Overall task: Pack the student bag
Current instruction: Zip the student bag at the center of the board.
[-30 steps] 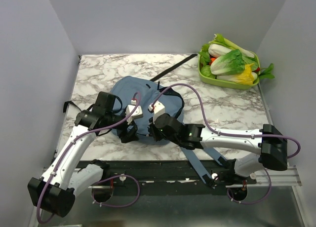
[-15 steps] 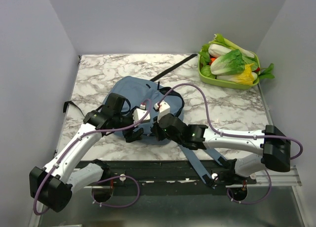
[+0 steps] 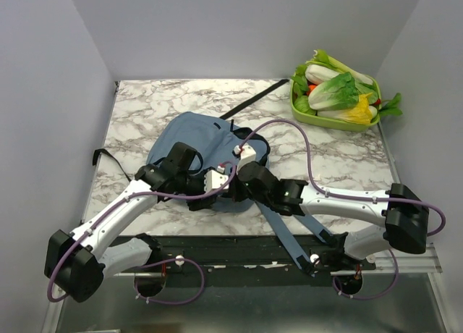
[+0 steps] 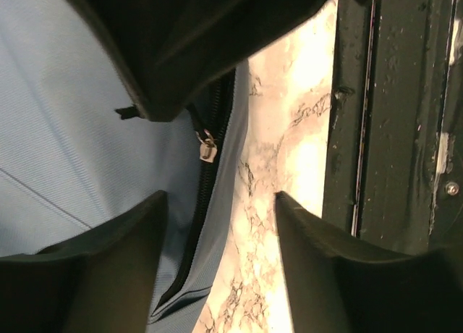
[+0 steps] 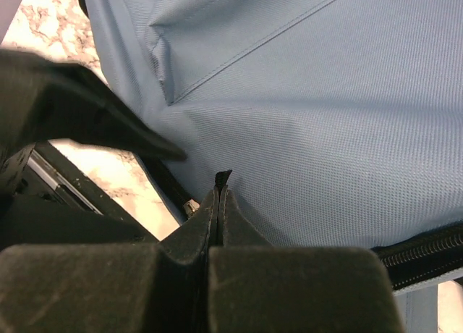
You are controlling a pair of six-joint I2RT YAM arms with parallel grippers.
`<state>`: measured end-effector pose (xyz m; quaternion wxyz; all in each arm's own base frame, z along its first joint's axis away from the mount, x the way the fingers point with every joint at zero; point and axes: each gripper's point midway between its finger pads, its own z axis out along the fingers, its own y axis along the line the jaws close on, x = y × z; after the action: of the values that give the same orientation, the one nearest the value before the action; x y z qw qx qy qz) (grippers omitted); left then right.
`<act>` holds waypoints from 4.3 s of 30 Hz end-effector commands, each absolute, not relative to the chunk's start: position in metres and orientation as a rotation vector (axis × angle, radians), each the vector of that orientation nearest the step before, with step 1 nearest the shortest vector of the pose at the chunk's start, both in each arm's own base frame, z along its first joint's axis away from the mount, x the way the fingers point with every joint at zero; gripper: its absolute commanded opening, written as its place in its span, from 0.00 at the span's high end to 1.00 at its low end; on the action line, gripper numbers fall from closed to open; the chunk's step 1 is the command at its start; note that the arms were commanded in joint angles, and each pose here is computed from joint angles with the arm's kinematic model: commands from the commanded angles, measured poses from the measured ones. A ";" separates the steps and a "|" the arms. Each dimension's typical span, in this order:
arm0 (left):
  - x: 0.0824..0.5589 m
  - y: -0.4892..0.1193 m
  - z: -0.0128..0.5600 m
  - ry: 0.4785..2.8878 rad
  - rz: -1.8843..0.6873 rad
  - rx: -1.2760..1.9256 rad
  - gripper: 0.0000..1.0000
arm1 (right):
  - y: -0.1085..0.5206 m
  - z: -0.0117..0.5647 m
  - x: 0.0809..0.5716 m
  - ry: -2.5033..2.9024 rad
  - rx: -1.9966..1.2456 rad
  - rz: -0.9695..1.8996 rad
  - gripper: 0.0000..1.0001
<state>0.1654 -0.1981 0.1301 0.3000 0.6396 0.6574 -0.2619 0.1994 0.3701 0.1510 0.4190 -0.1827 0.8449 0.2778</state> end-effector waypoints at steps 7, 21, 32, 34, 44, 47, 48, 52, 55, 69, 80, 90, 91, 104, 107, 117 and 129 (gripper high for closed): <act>0.167 -0.202 0.122 1.671 -0.655 1.761 0.65 | 0.363 0.158 0.210 2.118 -0.359 0.760 0.99; 0.160 -0.195 0.126 1.670 -0.631 1.794 0.98 | 0.310 0.173 0.263 2.090 -0.247 0.647 0.99; 0.146 -0.186 0.129 1.644 -0.627 1.876 0.99 | 0.269 0.175 0.328 2.076 -0.255 0.441 0.99; 0.142 -0.184 0.130 1.641 -0.631 1.888 0.99 | 0.263 0.176 0.340 2.073 -0.249 0.418 0.99; 0.171 -0.189 0.175 1.628 -0.493 1.702 0.54 | 0.285 0.192 0.320 2.044 -0.279 0.666 0.99; 0.187 -0.213 0.198 1.643 -0.567 1.570 0.50 | 0.288 0.187 0.303 2.049 -0.258 0.745 0.99; 0.194 -0.225 0.202 1.681 -0.616 1.492 0.50 | 0.292 0.185 0.296 2.057 -0.276 0.783 0.99; 0.212 -0.258 0.209 1.745 -0.692 1.305 0.50 | 0.299 0.178 0.278 2.077 -0.296 0.855 0.99; 0.216 -0.273 0.199 1.787 -0.732 1.241 0.49 | 0.298 0.174 0.271 2.085 -0.301 0.873 0.99; 0.198 -0.300 0.162 1.847 -0.839 1.220 0.25 | 0.291 0.174 0.262 2.087 -0.287 0.885 0.99; 0.218 -0.296 0.131 1.843 -0.652 1.212 0.37 | 0.294 0.184 0.258 2.077 -0.285 0.926 0.99; 0.191 -0.311 0.147 1.741 -0.736 1.377 0.80 | 0.279 0.180 0.278 2.104 -0.225 0.757 0.99; 0.185 -0.312 0.149 1.721 -0.755 1.409 0.80 | 0.274 0.178 0.283 2.116 -0.213 0.727 0.99; 0.133 -0.286 0.152 1.567 -0.839 1.753 0.83 | 0.237 0.187 0.354 2.135 -0.136 0.490 0.99; 0.125 -0.278 0.151 1.565 -0.846 1.784 0.84 | 0.235 0.187 0.366 2.137 -0.137 0.475 0.99; 0.104 -0.240 0.140 1.608 -0.788 1.887 1.00 | 0.259 0.191 0.412 2.119 -0.233 0.442 0.99; 0.214 -0.296 0.237 1.755 -0.647 1.044 0.33 | 0.260 0.188 0.366 2.129 -0.213 0.628 0.99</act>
<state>0.1667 -0.2602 0.1781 0.3892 0.5714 0.6825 -0.2371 0.3705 0.2550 0.1683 0.4234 -0.0932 0.8751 0.2150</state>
